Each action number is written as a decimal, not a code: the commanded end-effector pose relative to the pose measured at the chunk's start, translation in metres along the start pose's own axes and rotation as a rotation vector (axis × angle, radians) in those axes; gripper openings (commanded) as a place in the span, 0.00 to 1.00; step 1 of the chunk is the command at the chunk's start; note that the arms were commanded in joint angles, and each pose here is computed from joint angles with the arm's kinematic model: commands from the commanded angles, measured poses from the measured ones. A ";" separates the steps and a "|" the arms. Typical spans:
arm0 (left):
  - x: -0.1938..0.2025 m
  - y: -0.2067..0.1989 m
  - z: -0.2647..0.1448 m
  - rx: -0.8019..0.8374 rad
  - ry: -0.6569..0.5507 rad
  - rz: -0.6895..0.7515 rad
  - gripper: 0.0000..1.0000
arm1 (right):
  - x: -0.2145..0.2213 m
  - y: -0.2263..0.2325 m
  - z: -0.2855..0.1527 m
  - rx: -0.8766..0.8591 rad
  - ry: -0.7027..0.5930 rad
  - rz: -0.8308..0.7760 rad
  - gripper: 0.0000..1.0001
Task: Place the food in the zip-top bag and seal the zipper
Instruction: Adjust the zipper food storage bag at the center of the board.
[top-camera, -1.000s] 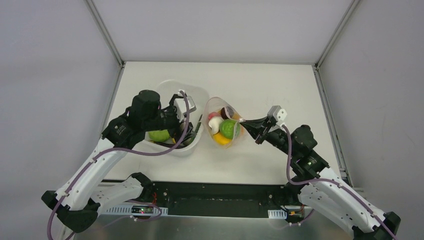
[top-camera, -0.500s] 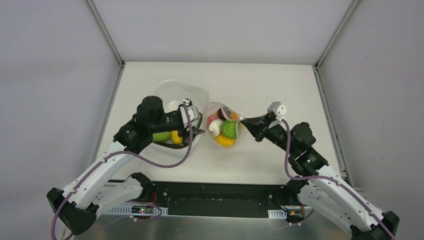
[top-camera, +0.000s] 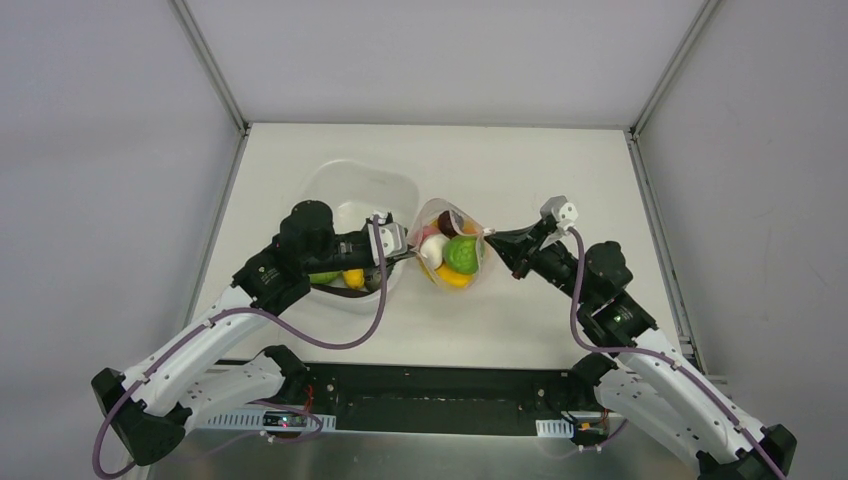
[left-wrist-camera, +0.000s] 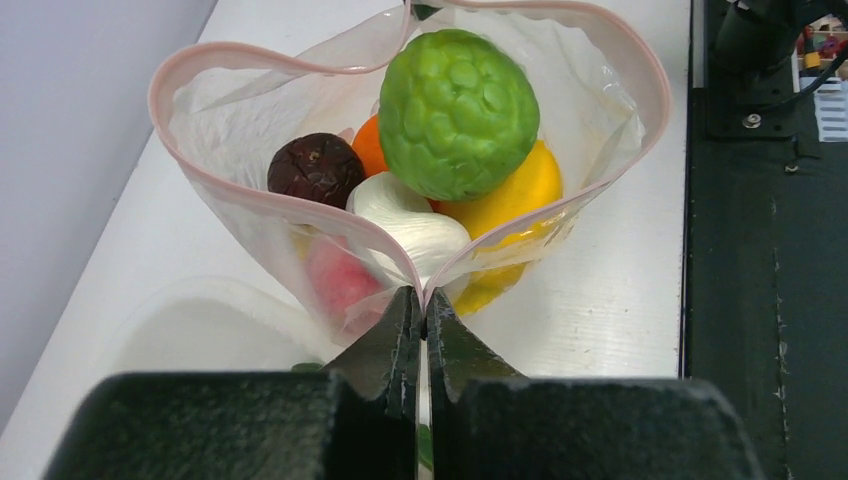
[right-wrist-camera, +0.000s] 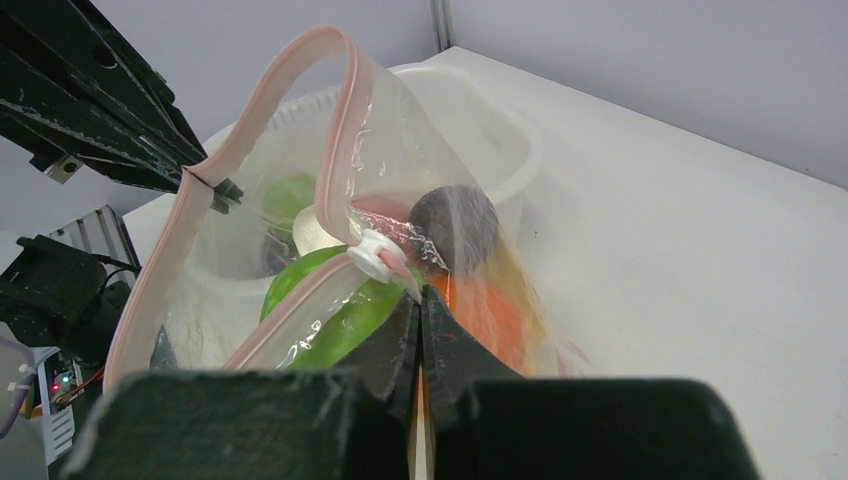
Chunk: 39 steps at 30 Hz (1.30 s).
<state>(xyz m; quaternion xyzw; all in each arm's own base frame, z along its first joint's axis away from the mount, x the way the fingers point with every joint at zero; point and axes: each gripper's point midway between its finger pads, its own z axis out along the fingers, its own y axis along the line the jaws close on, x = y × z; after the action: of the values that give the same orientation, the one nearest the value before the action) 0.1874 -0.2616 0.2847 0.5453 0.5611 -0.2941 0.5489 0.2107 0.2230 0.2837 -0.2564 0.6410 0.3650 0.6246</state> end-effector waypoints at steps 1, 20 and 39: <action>-0.023 0.010 -0.007 -0.053 -0.043 0.029 0.00 | -0.037 -0.004 -0.004 0.039 -0.095 0.002 0.00; -0.056 -0.004 -0.058 -0.094 -0.024 -0.129 0.00 | -0.087 0.013 -0.046 0.041 -0.134 -0.024 0.00; -0.029 0.009 -0.078 -0.215 0.139 -0.282 0.00 | -0.066 -0.005 -0.029 0.111 0.027 0.066 0.00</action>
<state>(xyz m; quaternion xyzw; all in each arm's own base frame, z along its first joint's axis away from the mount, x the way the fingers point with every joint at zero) 0.1622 -0.2087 0.3169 0.4420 0.6858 -0.2872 0.5018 0.1953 0.1938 0.3228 -0.2249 0.6904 0.3470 0.5937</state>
